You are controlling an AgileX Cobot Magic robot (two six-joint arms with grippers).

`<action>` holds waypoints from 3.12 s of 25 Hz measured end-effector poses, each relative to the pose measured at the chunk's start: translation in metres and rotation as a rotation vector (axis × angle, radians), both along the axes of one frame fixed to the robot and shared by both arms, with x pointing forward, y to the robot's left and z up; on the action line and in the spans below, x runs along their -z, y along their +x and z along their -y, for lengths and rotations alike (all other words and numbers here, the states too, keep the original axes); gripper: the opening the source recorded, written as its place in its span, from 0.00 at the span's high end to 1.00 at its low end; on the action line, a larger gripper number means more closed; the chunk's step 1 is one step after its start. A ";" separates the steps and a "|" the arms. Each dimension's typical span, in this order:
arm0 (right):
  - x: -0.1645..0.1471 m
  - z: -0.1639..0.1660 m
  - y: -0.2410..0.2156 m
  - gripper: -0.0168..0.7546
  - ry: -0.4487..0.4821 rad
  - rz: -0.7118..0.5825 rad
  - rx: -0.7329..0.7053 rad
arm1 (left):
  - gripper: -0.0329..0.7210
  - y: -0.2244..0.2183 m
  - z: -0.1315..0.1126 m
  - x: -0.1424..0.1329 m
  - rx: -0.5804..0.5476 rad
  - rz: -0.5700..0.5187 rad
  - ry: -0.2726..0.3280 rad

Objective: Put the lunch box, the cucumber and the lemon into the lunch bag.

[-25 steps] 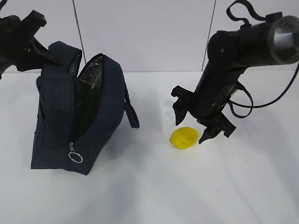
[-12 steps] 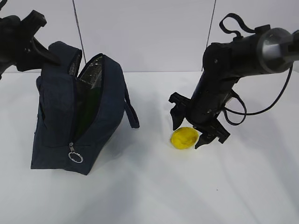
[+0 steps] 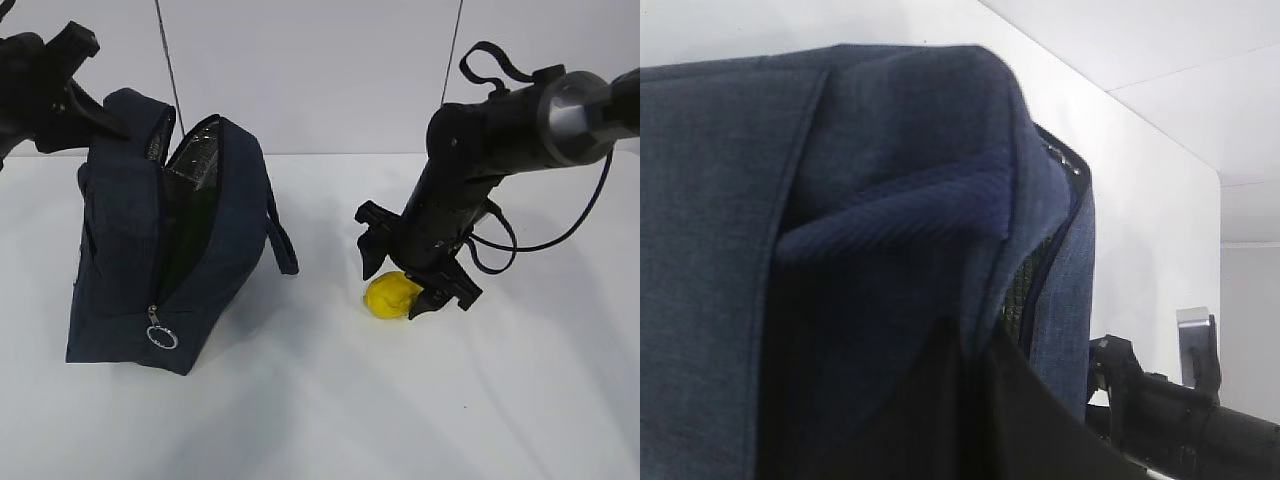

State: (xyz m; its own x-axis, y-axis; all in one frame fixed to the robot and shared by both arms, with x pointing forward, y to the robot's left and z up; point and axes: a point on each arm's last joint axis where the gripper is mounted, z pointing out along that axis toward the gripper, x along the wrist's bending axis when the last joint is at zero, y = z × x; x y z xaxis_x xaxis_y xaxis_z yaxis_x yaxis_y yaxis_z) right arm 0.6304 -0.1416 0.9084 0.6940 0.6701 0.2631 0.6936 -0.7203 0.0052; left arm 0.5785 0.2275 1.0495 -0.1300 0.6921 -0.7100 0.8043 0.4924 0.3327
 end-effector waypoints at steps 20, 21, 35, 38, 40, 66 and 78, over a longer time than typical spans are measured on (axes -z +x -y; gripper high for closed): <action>0.001 0.001 0.002 0.23 -0.013 0.024 -0.011 | 0.97 0.000 0.000 0.000 0.000 0.000 0.000; 0.002 0.001 0.002 0.23 -0.014 0.022 -0.011 | 0.97 0.000 0.000 0.000 0.000 0.000 0.000; 0.003 0.001 0.002 0.33 -0.015 0.022 -0.013 | 0.97 0.000 0.000 0.000 0.000 0.000 0.000; 0.003 0.001 0.002 0.39 -0.015 0.022 -0.013 | 0.97 0.000 0.000 0.000 0.000 0.000 0.000; 0.003 0.001 0.002 0.40 -0.016 0.023 -0.014 | 0.97 0.000 0.000 0.000 0.000 0.000 0.000; -0.006 -0.002 0.002 0.41 -0.001 -0.028 -0.040 | 0.97 0.000 0.000 0.000 -0.004 0.003 0.001; -0.121 -0.010 0.034 0.41 -0.124 0.114 -0.468 | 0.97 0.001 0.000 0.000 -0.006 0.005 0.002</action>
State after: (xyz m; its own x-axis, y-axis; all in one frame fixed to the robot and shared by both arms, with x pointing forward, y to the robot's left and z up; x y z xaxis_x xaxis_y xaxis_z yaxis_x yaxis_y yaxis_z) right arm 0.6646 -0.1318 1.0290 0.2825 0.9341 0.2185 0.9325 -0.3209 0.1661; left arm 0.5790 0.2279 1.0497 -0.1307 0.6927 -0.7093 0.7999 0.4963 0.3373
